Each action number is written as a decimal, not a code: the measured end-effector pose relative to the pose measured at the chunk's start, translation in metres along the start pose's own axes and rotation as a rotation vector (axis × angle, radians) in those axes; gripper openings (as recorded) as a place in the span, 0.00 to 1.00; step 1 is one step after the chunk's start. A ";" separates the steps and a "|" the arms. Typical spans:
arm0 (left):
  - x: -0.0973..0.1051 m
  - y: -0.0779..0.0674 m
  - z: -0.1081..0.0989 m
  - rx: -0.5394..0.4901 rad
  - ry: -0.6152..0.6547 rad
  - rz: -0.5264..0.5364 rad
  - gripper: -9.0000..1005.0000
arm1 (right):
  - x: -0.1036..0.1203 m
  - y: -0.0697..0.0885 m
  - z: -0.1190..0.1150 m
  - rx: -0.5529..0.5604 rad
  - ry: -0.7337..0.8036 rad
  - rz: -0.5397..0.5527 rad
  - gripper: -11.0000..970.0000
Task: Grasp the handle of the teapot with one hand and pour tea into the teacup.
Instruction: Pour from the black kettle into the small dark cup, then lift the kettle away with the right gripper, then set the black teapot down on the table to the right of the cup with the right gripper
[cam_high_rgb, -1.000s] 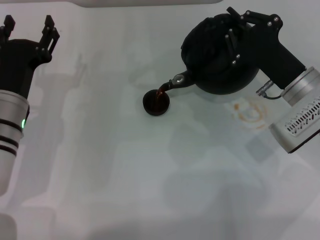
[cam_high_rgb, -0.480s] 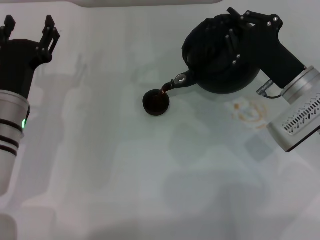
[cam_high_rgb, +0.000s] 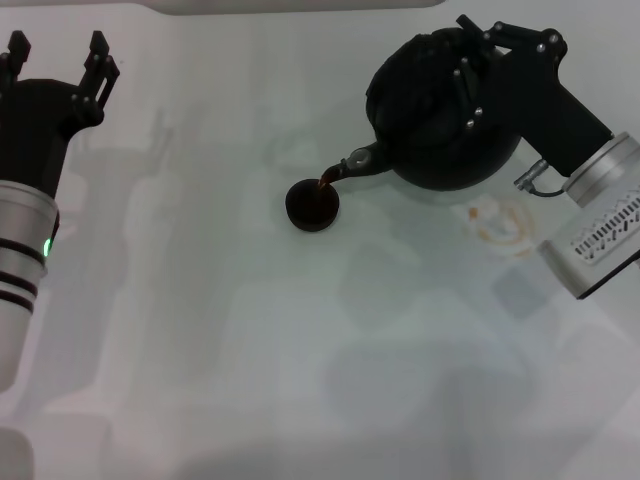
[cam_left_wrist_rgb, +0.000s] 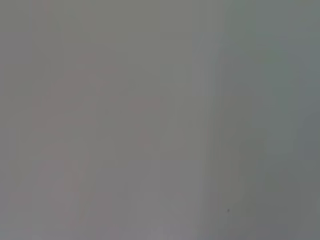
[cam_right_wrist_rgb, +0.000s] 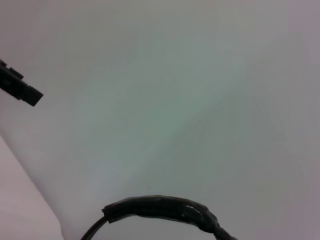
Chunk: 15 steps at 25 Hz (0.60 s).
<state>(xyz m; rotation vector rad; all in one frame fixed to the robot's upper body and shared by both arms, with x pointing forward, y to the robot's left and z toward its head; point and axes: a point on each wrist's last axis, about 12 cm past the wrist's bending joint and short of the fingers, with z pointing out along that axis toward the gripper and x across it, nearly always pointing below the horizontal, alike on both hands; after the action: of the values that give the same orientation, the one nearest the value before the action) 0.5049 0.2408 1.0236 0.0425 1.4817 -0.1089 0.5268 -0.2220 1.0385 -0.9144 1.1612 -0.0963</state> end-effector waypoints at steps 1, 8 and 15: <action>0.000 0.000 0.000 0.000 0.000 0.001 0.86 | 0.001 0.000 0.000 -0.001 0.003 0.017 0.13; 0.000 0.001 0.000 -0.005 0.002 0.001 0.86 | 0.005 -0.003 0.001 0.009 0.031 0.123 0.15; 0.001 0.001 0.000 -0.008 0.004 0.000 0.86 | 0.007 -0.007 0.004 0.024 0.041 0.314 0.16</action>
<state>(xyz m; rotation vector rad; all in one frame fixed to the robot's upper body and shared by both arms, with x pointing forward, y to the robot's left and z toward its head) 0.5052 0.2423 1.0230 0.0366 1.4856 -0.1031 0.5356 -0.2280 1.0389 -0.7021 1.3252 0.1264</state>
